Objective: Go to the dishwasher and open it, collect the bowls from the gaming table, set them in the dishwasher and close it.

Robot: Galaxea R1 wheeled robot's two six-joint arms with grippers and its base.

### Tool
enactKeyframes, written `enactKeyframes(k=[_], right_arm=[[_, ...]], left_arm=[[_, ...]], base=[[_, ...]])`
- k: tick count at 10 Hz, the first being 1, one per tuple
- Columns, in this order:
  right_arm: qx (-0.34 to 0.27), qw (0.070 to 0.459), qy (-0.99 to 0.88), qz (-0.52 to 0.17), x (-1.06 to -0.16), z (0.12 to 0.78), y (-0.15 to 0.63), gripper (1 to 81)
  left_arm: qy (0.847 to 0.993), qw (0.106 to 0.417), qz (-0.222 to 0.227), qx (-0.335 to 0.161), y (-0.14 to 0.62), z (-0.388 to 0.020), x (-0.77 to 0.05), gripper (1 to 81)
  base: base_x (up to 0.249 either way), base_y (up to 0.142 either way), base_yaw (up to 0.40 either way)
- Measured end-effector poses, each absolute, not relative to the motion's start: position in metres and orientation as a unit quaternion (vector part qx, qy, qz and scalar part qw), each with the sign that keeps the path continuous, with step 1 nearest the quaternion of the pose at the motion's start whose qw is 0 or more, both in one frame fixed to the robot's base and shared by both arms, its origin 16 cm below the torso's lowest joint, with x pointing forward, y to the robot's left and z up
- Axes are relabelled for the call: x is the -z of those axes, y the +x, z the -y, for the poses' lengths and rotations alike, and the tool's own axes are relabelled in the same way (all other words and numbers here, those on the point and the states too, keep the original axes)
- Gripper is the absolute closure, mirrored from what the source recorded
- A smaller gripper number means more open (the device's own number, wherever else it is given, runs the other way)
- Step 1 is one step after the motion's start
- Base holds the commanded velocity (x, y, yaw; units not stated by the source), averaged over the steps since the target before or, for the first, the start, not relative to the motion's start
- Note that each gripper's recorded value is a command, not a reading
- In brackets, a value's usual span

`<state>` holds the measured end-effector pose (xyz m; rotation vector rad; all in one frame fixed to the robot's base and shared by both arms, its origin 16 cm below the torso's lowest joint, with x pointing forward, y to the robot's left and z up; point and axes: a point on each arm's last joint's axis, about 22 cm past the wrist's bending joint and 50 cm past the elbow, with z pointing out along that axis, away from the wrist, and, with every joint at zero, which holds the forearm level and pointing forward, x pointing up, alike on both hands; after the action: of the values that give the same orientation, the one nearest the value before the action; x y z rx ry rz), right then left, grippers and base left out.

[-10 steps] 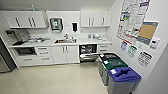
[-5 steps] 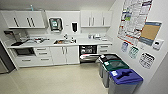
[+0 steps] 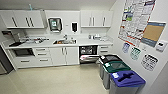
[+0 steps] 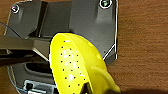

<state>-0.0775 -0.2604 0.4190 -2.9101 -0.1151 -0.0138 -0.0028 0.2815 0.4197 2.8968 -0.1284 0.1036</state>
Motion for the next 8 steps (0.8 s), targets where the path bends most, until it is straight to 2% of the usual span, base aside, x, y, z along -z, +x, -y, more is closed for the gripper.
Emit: enactKeyframes(k=[8], right_arm=[[0.005, 0.115, -0.993, 0.039, -0.4192, 0.2605, -0.0790, 81.1]], left_arm=[[0.991, 0.120, 0.044, -0.038, 0.0009, -0.2813, -0.4198, 81.1]], base=[[0.104, 0.000, 0.000]])
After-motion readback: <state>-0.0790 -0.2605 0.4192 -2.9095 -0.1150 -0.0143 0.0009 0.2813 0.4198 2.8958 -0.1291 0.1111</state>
